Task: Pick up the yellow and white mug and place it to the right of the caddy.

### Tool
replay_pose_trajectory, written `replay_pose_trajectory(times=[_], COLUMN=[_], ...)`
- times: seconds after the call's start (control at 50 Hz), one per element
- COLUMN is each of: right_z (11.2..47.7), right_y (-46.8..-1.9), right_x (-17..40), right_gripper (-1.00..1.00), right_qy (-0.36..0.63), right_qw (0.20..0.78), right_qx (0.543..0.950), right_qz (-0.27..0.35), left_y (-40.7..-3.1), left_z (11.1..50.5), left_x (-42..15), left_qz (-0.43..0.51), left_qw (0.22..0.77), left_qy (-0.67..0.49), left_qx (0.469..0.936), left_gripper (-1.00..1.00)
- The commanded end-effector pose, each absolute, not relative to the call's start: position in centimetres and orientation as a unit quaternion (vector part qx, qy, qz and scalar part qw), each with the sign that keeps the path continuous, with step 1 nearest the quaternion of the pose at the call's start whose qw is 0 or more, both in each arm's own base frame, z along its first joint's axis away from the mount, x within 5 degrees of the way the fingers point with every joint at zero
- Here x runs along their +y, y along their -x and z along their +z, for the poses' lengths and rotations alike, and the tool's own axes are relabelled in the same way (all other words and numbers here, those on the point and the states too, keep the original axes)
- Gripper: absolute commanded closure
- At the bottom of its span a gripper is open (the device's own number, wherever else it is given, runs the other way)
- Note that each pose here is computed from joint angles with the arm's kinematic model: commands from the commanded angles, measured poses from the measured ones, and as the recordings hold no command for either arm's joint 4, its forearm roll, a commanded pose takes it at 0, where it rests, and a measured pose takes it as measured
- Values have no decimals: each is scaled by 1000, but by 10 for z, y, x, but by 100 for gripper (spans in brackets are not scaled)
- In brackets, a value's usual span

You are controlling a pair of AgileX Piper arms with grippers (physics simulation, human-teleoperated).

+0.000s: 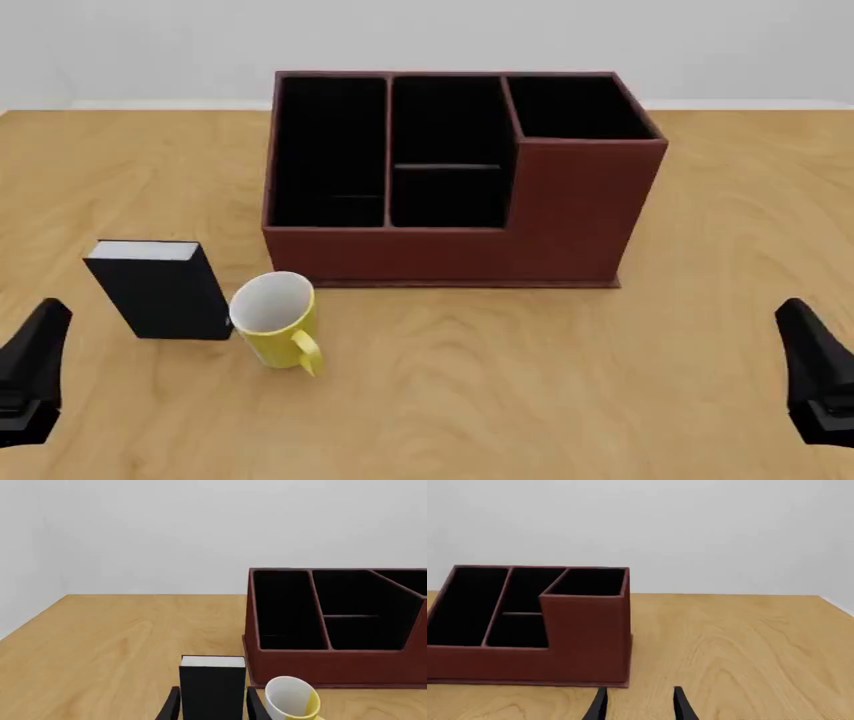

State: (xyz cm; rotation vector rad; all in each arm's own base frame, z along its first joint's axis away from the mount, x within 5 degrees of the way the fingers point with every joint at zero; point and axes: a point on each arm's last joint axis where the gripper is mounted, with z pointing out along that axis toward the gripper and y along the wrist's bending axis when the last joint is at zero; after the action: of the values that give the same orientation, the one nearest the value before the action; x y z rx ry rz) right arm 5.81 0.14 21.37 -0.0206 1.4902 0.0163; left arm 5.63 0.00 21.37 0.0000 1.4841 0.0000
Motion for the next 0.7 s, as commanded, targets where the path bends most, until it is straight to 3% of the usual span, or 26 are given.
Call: replay_pose_trajectory(times=[0.02,0.18,0.32,0.42,0.7], right_z=[214,217,216,221,217], right_y=[-56,-56,-69,-57,-63], right_x=[1,1,8,15,23], right_gripper=[-100,-100,-100,-100,-100], right_qy=[6,7,26,117,160], right_qw=[735,738,706,719,701], right_qx=[678,674,706,682,689], right_qz=[2,0,51,68,92], left_y=[-57,-57,-57,-57,-57], left_z=[214,214,214,214,214], left_x=[0,0,0,0,0], left_qz=[0,0,0,0,0], left_qw=[737,737,737,737,737], left_qy=[0,0,0,0,0], left_qx=[676,676,676,676,676], left_gripper=[-100,-100,-100,-100,-100])
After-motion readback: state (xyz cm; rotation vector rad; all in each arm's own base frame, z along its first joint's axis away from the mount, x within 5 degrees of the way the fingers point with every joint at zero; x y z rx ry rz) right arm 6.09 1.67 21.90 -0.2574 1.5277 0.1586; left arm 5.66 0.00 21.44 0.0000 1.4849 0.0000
